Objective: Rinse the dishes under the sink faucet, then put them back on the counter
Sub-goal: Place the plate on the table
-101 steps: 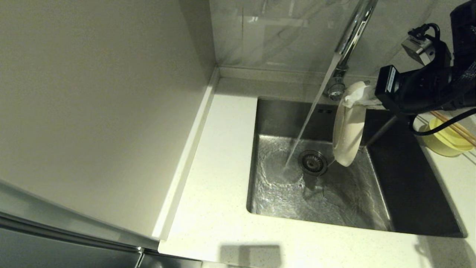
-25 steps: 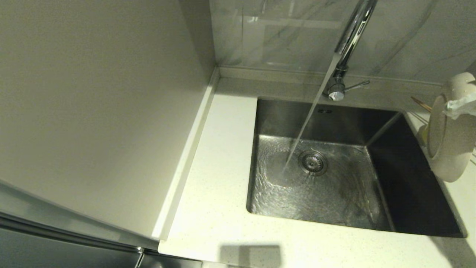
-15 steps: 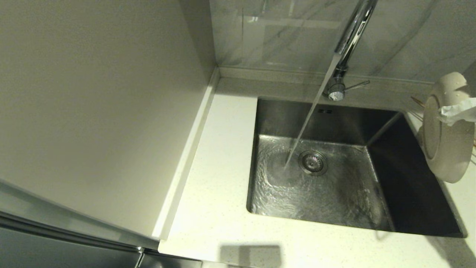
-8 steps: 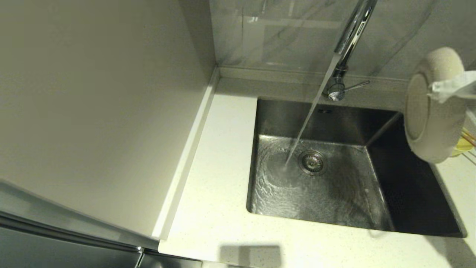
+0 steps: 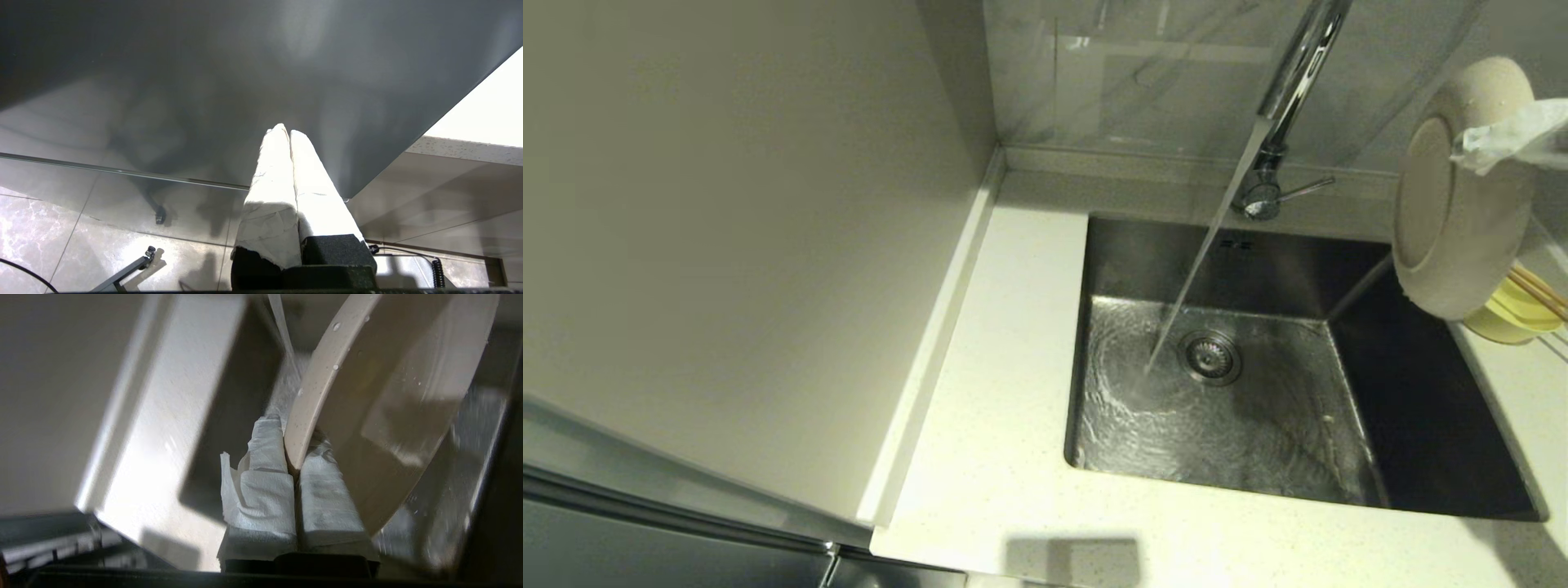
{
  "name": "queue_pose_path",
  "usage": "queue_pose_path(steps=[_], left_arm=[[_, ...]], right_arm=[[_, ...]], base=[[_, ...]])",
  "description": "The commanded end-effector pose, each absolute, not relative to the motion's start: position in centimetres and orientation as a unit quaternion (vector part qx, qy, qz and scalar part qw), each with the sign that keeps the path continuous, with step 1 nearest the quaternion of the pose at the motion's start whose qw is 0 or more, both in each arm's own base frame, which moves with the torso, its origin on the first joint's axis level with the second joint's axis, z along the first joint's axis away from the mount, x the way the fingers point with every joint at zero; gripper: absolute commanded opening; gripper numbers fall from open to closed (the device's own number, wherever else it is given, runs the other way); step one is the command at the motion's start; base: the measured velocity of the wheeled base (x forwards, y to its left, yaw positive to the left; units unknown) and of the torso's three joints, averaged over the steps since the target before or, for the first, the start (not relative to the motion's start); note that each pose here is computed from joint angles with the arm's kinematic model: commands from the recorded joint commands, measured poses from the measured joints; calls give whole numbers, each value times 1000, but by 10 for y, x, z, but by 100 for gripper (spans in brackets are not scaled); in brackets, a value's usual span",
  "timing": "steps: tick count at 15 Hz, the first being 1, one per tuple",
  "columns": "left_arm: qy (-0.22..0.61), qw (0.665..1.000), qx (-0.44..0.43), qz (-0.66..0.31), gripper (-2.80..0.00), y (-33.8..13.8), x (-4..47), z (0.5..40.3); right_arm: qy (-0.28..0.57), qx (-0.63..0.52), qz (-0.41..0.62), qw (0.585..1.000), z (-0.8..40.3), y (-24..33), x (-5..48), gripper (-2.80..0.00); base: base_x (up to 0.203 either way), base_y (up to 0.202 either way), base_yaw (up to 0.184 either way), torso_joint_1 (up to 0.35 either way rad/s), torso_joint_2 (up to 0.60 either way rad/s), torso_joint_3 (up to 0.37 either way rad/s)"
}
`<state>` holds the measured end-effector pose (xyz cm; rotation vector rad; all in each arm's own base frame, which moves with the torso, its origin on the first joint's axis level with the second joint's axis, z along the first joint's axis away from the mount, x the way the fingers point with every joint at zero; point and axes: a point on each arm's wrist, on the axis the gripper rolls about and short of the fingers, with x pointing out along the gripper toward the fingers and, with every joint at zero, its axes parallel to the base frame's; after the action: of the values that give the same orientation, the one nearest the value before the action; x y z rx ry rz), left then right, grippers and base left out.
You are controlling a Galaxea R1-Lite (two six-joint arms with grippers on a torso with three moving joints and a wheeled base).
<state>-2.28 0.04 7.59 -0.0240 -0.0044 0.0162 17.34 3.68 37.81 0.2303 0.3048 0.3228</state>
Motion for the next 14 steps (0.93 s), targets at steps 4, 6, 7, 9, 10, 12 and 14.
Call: queue_pose_path(steps=[4,6,7,9,10,12,14], left_arm=[[-3,1000,-12,8,-280,0,-23,76],[-3,1000,-12,8,-280,0,-23,76],[-3,1000,-12,8,-280,0,-23,76],[-3,1000,-12,8,-280,0,-23,76],[-3,1000,-12,8,-280,0,-23,76],[-3,1000,-12,8,-280,0,-23,76],[-3,1000,-12,8,-280,0,-23,76]], right_arm=[[249,-36,62,966,310,30,165,-280],[268,-113,26,956,292,23,146,-280],[280,-139,20,949,285,20,135,-280],[331,-166,14,929,267,13,116,-280],[352,-169,12,920,258,11,108,-280],[380,-172,10,909,244,8,96,-280],[417,-187,-19,889,232,4,87,-280]], base=[[0,0,0,0,0,0],[0,0,0,0,0,0],[0,0,0,0,0,0],[0,0,0,0,0,0],[0,0,0,0,0,0],[0,0,0,0,0,0],[0,0,0,0,0,0]])
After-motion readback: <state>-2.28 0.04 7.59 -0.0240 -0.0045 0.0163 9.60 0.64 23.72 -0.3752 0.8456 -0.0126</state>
